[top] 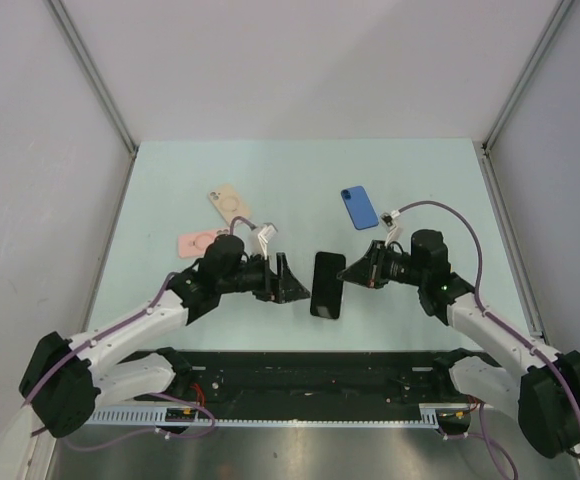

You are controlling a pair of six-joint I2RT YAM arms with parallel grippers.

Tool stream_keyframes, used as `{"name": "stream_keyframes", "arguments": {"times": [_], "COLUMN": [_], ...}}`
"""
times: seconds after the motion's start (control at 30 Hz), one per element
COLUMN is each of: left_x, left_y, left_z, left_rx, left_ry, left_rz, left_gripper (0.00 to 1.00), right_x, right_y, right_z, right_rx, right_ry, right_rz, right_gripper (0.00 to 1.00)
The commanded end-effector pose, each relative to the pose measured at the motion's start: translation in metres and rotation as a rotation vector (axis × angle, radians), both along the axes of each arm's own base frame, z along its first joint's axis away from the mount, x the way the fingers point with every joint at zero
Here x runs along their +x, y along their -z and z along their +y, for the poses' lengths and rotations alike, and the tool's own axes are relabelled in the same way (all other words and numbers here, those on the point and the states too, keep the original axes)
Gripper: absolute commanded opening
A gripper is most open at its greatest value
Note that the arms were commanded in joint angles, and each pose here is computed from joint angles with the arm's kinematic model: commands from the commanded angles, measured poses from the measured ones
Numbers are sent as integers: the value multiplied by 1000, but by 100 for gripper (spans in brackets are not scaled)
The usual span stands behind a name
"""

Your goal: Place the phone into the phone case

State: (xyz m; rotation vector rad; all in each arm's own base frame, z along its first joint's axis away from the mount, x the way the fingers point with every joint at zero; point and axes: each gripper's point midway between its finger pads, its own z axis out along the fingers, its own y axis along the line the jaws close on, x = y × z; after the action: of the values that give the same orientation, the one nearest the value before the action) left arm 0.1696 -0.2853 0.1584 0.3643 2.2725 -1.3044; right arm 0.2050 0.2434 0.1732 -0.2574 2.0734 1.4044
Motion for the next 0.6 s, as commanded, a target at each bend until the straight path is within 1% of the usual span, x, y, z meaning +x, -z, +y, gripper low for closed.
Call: {"name": "stream_keyframes", "arguments": {"times": [0.0, 0.03, 0.07, 0.13, 0.17, 0.2, 0.23, 0.27, 0.3, 0.33, 0.4, 0.47, 0.57], "left_x": [21, 27, 30, 35, 37, 37, 39, 44, 43, 44, 45, 48, 49], "left_y": [-9, -7, -7, -2, -1, 2, 2, 2, 6, 4, 6, 5, 13], "left_z": [25, 31, 36, 49, 54, 60, 66, 74, 80, 84, 92, 100, 110], "left_rx": [58, 80, 95, 144, 158, 183, 196, 218, 242, 242, 258, 264, 281], "left_ry": [-132, -175, -201, -264, -286, -303, -329, -374, -386, -394, -414, -450, -493], "left_rz": [-74, -87, -94, -105, -108, -101, -109, -118, -109, -117, -125, -132, -110], "left_gripper": [87, 97, 100, 100, 100, 100, 100, 100, 100, 100, 100, 100, 100], "right_x": [29, 32, 39, 49, 50, 52, 60, 60, 63, 75, 77, 85, 96], "right_y": [3, 13, 30, 31, 35, 44, 42, 49, 57, 56, 72, 69, 78], "right_z": [-21, -27, -39, -46, -52, -55, -60, -66, -70, -75, -85, -91, -102], "right_rx": [-93, -125, -174, -193, -208, -235, -258, -284, -315, -352, -432, -460, -526], "right_ry": [80, 98, 134, 154, 169, 172, 199, 216, 216, 239, 239, 256, 302], "right_rz": [39, 84, 153, 180, 221, 256, 255, 301, 324, 319, 383, 400, 424], "right_gripper": [0, 0, 0, 0, 0, 0, 0, 0, 0, 0, 0, 0, 0]}}
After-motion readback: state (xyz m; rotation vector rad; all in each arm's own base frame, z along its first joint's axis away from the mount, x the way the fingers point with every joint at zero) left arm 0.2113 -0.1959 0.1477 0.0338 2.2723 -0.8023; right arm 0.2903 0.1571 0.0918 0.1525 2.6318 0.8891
